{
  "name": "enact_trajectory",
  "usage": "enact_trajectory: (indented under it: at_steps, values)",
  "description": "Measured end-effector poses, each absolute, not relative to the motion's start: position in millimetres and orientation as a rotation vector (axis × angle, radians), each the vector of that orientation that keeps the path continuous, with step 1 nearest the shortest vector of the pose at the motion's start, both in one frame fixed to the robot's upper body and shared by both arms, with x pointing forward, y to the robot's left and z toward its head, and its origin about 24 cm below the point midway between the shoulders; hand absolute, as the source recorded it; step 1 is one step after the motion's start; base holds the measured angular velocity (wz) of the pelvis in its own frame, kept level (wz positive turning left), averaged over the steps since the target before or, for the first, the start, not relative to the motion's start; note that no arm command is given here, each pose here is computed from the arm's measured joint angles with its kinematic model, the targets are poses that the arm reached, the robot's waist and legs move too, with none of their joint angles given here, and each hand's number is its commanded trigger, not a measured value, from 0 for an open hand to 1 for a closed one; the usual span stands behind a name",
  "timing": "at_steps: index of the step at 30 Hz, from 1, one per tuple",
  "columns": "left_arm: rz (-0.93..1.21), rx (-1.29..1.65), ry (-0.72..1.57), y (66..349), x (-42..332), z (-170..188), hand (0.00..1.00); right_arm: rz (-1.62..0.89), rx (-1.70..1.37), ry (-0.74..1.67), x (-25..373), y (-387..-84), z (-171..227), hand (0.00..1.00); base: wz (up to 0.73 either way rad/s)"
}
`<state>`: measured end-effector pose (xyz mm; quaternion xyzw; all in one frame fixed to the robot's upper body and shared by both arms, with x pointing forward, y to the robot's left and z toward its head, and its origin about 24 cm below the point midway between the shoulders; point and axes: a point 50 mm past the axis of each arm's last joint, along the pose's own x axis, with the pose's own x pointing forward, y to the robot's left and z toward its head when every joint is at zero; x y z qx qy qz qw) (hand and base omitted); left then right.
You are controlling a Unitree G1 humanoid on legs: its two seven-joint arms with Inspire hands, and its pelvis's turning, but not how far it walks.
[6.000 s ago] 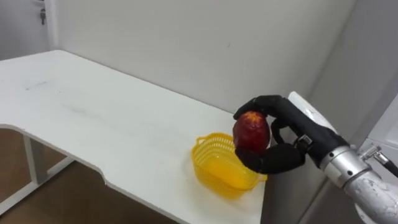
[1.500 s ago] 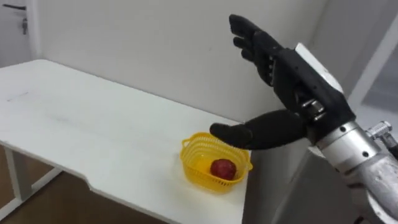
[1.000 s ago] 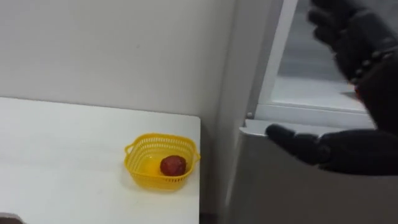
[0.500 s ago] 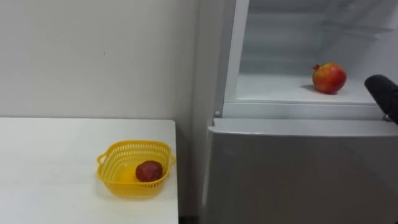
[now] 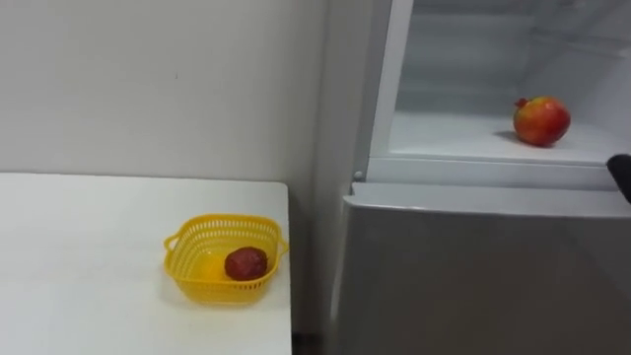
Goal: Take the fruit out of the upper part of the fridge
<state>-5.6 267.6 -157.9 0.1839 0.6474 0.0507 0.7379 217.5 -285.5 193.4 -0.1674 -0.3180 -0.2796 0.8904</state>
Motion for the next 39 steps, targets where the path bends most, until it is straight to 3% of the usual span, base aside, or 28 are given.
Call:
enact_trajectory:
  at_steps: [15,26,39]
  values:
    - [0.073,0.384,1.423,268,5,-158,0.00,-0.555,-0.218,-0.527,274,-297,191,0.00,0.06]
    - [0.086,0.418,1.411,283,9,-151,0.00,-0.488,-0.108,-0.466,312,-312,226,0.00,0.06]
    - [0.113,0.432,1.411,293,10,-147,0.00,-0.528,-0.047,-0.391,326,-338,234,0.00,0.08]
